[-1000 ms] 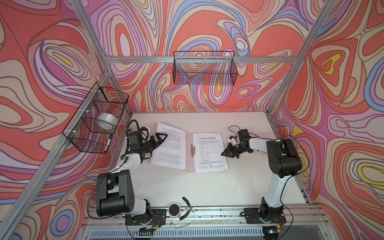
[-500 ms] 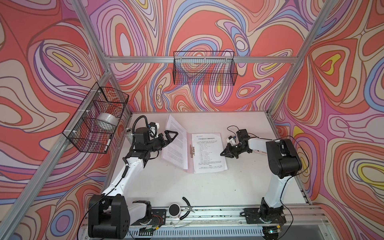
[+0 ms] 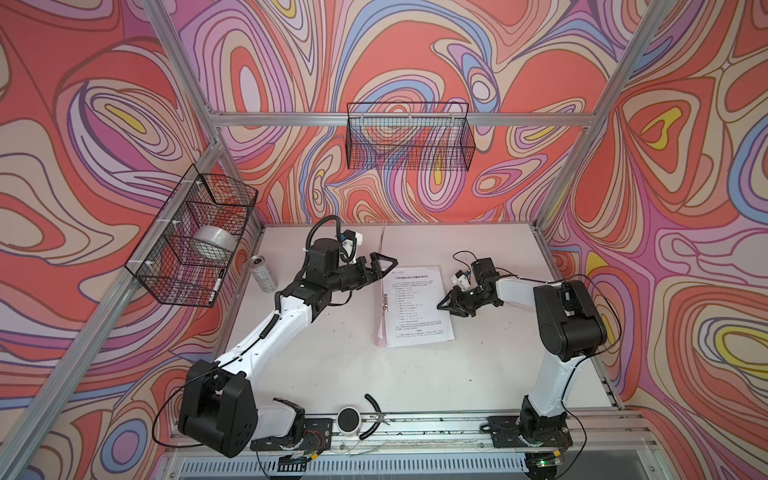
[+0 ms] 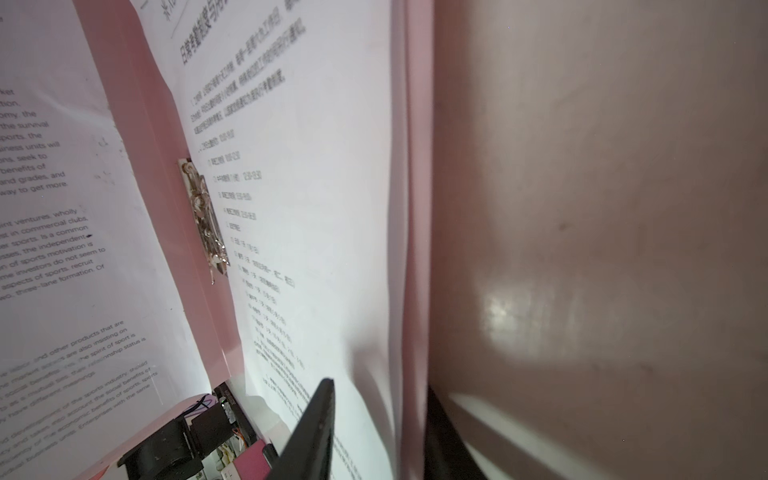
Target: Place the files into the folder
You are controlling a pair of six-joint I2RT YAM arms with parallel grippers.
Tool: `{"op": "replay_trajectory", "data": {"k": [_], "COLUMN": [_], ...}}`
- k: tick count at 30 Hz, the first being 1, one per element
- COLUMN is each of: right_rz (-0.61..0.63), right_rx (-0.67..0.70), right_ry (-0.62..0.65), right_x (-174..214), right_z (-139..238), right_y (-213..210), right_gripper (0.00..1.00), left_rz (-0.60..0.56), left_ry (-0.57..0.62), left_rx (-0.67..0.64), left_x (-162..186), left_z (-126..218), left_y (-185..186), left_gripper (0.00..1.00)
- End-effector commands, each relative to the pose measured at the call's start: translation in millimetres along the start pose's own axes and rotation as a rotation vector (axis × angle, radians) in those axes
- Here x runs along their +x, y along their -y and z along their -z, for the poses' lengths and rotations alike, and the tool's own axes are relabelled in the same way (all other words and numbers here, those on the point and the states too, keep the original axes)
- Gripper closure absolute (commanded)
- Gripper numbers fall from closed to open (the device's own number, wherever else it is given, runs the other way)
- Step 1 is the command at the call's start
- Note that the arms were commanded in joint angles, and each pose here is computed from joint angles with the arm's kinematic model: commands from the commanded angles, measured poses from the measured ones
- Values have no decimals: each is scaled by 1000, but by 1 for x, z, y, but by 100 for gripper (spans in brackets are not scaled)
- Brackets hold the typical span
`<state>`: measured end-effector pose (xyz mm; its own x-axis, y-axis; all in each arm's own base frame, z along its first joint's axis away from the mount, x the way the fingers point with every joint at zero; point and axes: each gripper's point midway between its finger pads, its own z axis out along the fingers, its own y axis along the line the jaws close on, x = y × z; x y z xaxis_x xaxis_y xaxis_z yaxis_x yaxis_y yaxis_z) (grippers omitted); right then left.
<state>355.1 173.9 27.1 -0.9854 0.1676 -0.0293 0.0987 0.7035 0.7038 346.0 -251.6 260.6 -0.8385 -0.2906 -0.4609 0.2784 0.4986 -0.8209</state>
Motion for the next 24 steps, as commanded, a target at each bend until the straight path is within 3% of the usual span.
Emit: {"op": "replay_trajectory", "data": {"k": [1, 13, 24], "right_rz": [-84, -151, -183], "right_rx": [149, 201, 233], "right_ry": [-34, 144, 212], "right_x": [23, 13, 5], "right_z": [-6, 43, 59], "right_y": [39, 53, 56], "right_gripper": [63, 56, 56], "left_rz": [-4, 28, 52], "left_ry": [-41, -151, -207], "left_rx": [3, 60, -32], "left_x": [8, 46, 89], "left_z": [-26, -97, -159], "left_y": [4, -21, -79], "left_gripper": [4, 7, 12]}}
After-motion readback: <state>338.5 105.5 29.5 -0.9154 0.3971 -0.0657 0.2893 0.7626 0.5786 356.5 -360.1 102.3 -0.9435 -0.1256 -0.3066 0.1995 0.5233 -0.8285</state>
